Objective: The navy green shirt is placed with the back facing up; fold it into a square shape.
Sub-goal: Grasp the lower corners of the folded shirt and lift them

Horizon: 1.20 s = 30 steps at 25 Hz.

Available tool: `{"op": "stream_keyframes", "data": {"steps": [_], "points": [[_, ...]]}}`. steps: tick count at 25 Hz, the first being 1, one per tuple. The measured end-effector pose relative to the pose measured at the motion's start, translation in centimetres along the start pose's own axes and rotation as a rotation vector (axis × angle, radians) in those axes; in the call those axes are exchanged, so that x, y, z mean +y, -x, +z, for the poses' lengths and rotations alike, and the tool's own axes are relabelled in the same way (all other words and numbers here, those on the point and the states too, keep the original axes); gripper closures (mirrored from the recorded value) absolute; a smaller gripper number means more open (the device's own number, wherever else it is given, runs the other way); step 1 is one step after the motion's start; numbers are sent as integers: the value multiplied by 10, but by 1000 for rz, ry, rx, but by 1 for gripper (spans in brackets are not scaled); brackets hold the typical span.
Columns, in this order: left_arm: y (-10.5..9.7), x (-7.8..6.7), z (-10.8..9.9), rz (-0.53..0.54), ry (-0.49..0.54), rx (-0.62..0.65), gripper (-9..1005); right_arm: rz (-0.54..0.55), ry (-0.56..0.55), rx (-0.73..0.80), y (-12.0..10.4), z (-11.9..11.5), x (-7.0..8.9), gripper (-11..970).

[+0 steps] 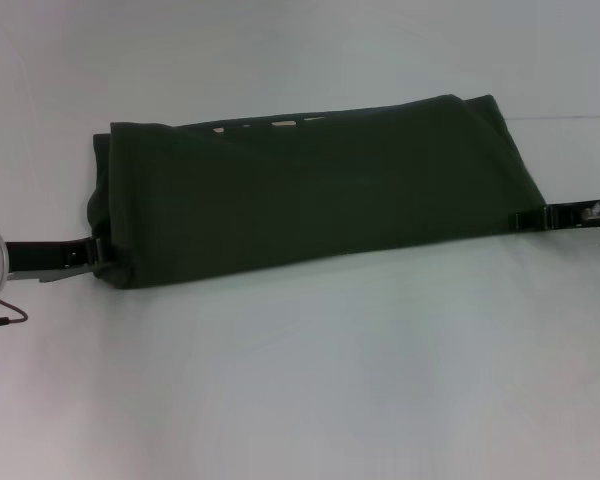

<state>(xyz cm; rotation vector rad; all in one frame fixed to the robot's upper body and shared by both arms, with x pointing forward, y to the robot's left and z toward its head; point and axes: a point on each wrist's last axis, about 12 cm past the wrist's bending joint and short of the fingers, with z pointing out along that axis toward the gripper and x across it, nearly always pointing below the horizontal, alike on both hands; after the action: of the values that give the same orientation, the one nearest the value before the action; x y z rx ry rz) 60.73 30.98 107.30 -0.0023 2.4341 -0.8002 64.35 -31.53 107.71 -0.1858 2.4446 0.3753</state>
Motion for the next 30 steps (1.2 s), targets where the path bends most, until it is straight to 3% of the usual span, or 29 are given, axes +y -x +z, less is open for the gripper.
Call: {"op": "stream_keyframes", "data": {"steps": [2, 24, 30], "points": [[0, 0, 0, -3, -1, 1, 983, 1, 0, 0, 0, 0, 0, 446], [1, 1, -1, 7, 3, -2, 983, 14, 21, 14, 0, -1, 2, 471], [1, 1, -1, 8, 3, -3, 984, 18, 17, 16, -2, -1, 1, 670]]}}
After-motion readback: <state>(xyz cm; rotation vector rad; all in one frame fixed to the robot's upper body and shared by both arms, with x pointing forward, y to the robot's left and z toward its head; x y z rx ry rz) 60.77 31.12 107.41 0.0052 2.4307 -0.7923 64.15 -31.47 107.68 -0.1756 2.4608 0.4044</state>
